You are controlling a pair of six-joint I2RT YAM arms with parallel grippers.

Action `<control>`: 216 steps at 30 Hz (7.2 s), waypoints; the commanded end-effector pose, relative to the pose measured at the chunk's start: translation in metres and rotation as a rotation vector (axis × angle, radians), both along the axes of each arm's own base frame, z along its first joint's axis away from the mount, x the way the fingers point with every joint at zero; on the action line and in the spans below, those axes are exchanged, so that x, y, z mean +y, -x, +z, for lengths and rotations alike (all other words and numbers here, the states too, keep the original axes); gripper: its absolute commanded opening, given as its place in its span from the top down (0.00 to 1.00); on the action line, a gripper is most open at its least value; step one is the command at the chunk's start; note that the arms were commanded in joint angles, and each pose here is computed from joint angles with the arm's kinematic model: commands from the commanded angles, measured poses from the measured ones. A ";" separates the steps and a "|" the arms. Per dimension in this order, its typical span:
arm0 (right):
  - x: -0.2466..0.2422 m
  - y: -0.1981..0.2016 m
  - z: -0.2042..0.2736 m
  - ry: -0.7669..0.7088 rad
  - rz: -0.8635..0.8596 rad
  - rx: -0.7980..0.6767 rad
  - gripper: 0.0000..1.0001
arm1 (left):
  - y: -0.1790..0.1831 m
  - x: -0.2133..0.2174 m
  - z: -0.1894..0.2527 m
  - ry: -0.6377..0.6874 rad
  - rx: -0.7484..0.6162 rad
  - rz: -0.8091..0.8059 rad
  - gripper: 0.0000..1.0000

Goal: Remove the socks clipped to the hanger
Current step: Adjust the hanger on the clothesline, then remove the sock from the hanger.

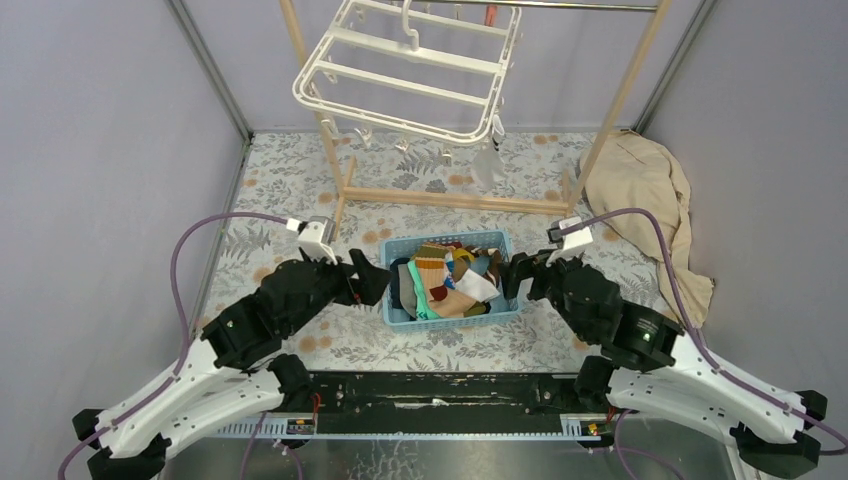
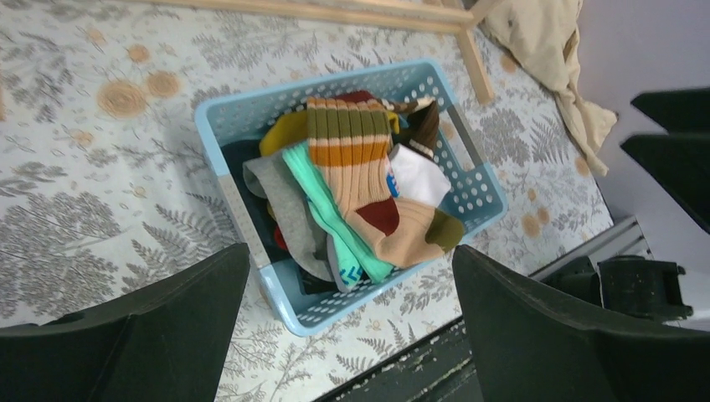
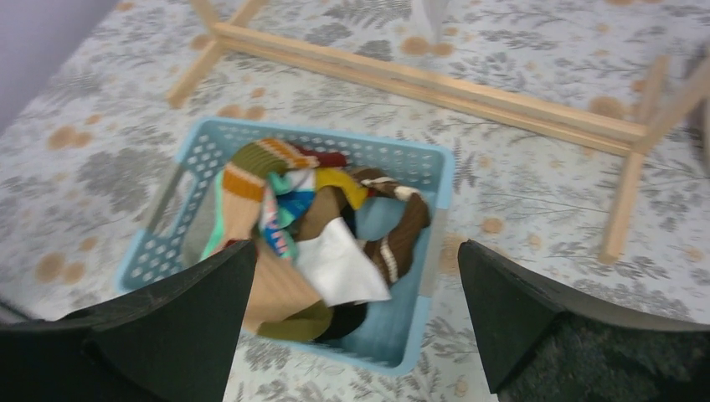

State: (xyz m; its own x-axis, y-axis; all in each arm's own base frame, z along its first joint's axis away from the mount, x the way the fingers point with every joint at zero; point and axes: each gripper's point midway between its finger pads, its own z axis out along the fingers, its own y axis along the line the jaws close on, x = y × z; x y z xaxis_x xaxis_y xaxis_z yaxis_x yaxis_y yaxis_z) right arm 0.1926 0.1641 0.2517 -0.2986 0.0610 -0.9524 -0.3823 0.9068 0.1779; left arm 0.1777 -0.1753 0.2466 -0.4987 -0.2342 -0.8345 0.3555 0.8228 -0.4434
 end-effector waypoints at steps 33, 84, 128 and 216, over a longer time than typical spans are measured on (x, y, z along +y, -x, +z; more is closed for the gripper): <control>-0.016 -0.323 0.047 -0.385 -0.022 -0.215 0.16 | 0.015 -0.025 0.006 0.148 0.075 -0.090 0.01; -0.051 -0.173 0.130 -0.295 -0.044 -0.393 0.99 | 0.041 -0.034 0.007 0.187 0.086 -0.241 0.01; 0.235 -0.042 0.168 -0.071 0.788 -0.325 1.00 | 0.040 -0.013 -0.016 0.128 0.128 -0.150 0.01; 0.065 -0.040 0.097 -0.014 0.188 -0.205 1.00 | -0.050 -0.166 0.193 0.565 -0.310 -0.250 0.01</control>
State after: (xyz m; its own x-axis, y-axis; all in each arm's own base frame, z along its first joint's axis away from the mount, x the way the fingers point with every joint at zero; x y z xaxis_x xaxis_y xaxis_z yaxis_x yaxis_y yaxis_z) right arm 0.2346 0.2222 0.3242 -0.1340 -0.0430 -0.9900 -0.5464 0.8366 0.0377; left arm 0.2223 -0.3397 0.4349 -0.3884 -0.5480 -0.7408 0.6789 0.3734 -0.6322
